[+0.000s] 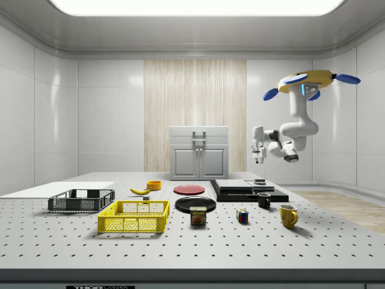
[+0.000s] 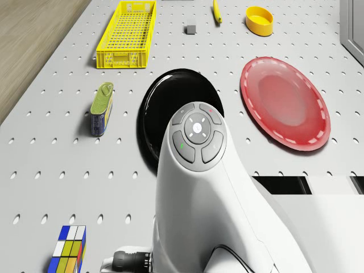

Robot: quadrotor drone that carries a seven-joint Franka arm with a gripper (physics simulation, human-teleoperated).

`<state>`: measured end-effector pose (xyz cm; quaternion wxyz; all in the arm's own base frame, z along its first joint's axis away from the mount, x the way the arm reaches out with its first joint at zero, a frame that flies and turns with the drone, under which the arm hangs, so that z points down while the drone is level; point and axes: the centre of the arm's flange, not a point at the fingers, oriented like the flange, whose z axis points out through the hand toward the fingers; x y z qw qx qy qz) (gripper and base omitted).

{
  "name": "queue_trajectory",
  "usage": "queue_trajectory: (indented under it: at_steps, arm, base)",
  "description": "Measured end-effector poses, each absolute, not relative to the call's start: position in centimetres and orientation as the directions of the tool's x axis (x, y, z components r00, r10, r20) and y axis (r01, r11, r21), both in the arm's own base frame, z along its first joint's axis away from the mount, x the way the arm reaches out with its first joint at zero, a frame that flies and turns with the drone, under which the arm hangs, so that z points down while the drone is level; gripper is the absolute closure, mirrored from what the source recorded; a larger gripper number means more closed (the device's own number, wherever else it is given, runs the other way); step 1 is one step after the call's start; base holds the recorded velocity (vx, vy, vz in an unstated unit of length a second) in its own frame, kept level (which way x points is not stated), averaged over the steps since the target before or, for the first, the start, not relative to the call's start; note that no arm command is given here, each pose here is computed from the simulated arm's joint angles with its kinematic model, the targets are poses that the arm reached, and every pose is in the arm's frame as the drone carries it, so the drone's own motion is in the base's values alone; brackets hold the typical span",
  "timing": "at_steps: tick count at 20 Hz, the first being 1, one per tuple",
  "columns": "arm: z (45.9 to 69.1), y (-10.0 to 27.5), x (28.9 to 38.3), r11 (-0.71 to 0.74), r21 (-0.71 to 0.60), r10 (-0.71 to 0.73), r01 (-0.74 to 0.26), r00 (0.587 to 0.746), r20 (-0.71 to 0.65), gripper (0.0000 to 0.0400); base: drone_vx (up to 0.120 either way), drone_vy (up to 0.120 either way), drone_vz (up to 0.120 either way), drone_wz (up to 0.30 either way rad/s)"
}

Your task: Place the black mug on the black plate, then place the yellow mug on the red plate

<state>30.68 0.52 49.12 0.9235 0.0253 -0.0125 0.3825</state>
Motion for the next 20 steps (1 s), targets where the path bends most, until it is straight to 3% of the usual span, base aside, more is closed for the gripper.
queue_trajectory:
  at_steps: [4, 9, 13, 20]
  arm:
    - [49.09, 0.24, 30.68, 0.707, 0.018, 0.706, -0.707, 0.708, 0.022, 0.0000]
    - [49.08, 0.08, 30.68, 0.708, 0.007, 0.706, -0.706, 0.708, 0.010, 0.0000]
    - [49.08, 0.03, 30.68, 0.708, 0.003, 0.706, -0.706, 0.708, 0.006, 0.0000]
    - [49.08, -0.01, 30.68, 0.708, 0.001, 0.706, -0.706, 0.708, 0.003, 0.0000]
  base:
    - [0.000, -0.090, -0.120, 0.000]
    - [0.000, 0.000, -0.120, 0.000]
    - [-0.100, 0.000, -0.120, 0.000]
    - [0.000, 0.000, -0.120, 0.000]
